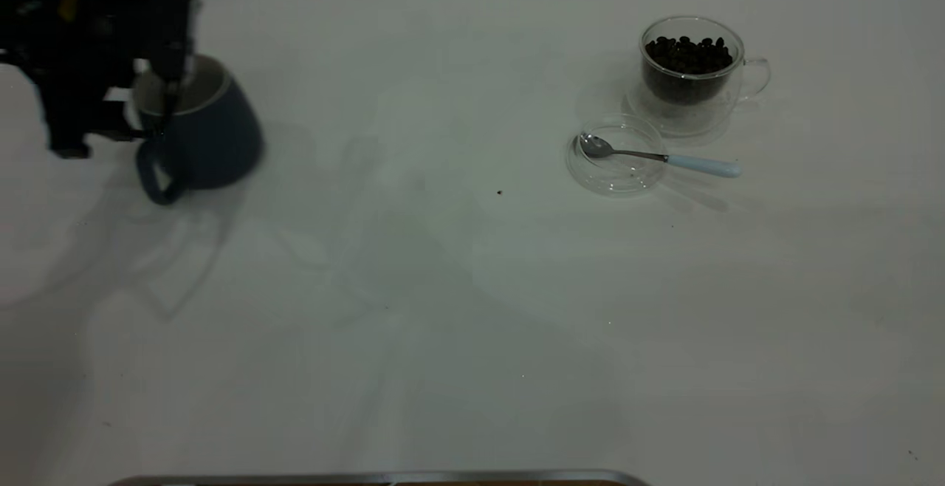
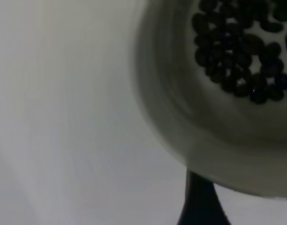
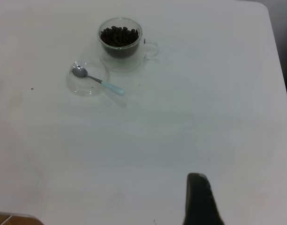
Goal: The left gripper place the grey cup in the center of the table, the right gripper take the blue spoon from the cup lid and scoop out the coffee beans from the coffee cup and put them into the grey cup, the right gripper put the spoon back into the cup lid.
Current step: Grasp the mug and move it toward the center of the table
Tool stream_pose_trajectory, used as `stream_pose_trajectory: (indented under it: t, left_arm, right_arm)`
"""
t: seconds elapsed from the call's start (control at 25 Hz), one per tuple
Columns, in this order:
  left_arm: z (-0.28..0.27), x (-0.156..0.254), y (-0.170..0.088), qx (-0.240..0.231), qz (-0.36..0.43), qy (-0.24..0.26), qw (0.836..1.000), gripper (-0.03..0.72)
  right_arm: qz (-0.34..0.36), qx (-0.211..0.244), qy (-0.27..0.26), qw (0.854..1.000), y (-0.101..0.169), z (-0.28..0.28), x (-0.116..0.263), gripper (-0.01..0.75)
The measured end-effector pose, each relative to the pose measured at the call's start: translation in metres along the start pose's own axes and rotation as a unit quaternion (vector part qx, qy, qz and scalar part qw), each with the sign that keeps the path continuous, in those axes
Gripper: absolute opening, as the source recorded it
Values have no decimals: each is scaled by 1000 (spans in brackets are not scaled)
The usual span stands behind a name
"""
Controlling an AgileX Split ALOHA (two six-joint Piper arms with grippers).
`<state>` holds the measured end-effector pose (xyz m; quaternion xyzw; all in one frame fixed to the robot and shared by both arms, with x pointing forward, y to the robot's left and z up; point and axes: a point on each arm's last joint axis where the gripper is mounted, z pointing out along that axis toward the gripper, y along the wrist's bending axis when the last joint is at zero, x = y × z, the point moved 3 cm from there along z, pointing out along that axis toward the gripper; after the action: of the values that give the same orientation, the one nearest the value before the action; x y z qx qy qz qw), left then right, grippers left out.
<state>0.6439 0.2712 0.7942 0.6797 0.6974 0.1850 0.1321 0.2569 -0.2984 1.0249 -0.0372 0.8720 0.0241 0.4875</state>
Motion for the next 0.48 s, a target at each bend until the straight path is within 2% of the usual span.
stream_pose_trajectory:
  t: [0.24, 0.48]
  left_arm:
    - [-7, -61, -6, -14, 40, -48, 998, 540]
    - [-17, -111, -13, -30, 32, -106, 993, 540]
  right_arm:
    - [0, 0, 0, 1000, 0, 0, 0, 502]
    - [0, 0, 0, 1000, 0, 0, 0, 502]
